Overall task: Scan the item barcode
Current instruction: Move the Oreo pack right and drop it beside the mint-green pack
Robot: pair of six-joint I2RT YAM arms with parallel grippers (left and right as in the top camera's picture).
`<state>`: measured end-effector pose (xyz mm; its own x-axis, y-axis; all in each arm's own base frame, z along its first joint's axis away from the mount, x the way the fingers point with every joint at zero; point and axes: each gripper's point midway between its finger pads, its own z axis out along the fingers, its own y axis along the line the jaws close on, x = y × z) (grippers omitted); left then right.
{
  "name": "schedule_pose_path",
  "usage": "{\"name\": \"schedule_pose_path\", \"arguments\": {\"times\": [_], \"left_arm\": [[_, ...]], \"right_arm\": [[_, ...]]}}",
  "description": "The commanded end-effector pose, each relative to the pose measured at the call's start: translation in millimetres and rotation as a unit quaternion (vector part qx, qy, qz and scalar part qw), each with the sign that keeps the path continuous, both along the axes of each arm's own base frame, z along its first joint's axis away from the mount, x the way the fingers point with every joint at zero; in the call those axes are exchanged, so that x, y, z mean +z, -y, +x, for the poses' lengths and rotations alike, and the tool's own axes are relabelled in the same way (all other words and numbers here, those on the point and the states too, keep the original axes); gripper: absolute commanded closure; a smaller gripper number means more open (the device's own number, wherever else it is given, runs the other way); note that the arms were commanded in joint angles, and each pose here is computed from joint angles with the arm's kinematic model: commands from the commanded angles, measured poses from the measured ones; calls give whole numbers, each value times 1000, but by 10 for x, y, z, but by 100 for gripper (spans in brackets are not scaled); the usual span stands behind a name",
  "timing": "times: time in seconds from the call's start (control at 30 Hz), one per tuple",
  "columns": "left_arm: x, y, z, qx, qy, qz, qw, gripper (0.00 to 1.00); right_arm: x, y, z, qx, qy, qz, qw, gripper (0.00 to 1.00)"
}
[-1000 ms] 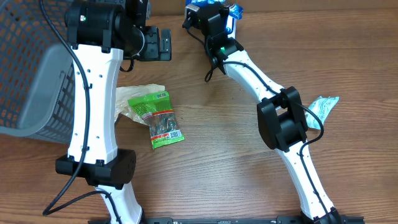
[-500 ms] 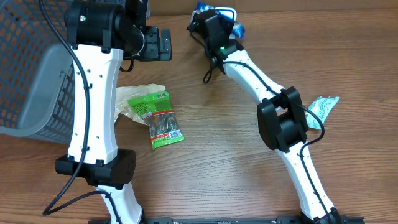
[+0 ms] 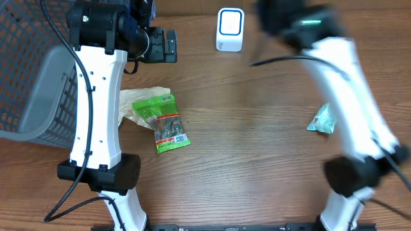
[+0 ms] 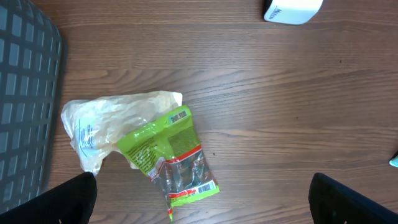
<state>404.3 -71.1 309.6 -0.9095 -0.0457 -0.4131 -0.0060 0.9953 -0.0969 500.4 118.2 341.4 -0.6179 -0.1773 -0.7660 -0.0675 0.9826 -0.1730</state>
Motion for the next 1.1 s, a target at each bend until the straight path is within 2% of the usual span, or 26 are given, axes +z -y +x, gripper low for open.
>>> {"name": "schedule_pose_path", "arguments": {"times": [0.0, 0.2, 0.43, 0.6, 0.73, 0.83, 0.97, 1.07], "left_arm": [[78, -12, 4, -7, 14, 1, 1000, 0], [78, -12, 4, -7, 14, 1, 1000, 0], [78, -12, 4, -7, 14, 1, 1000, 0], [78, -12, 4, -7, 14, 1, 1000, 0], [78, -12, 4, -7, 14, 1, 1000, 0], [78, -12, 4, -7, 14, 1, 1000, 0], [78, -12, 3, -7, 14, 1, 1000, 0], [78, -12, 4, -7, 14, 1, 1000, 0]], "right_arm": [[108, 705, -326, -137, -34, 148, 979, 96], [-599, 1687, -870, -290, -202, 237, 905, 96], [-1585, 2000, -906, -310, -295, 284, 858, 96], [-2213, 1968, -827, -295, -300, 305, 854, 95], [-2420, 1930, -799, -289, -296, 306, 858, 80], [-2418, 1931, -792, -288, -294, 306, 858, 61], [-2314, 1861, -730, -269, -288, 325, 860, 55], [-2011, 1469, -562, -158, -273, 384, 868, 53]]}}
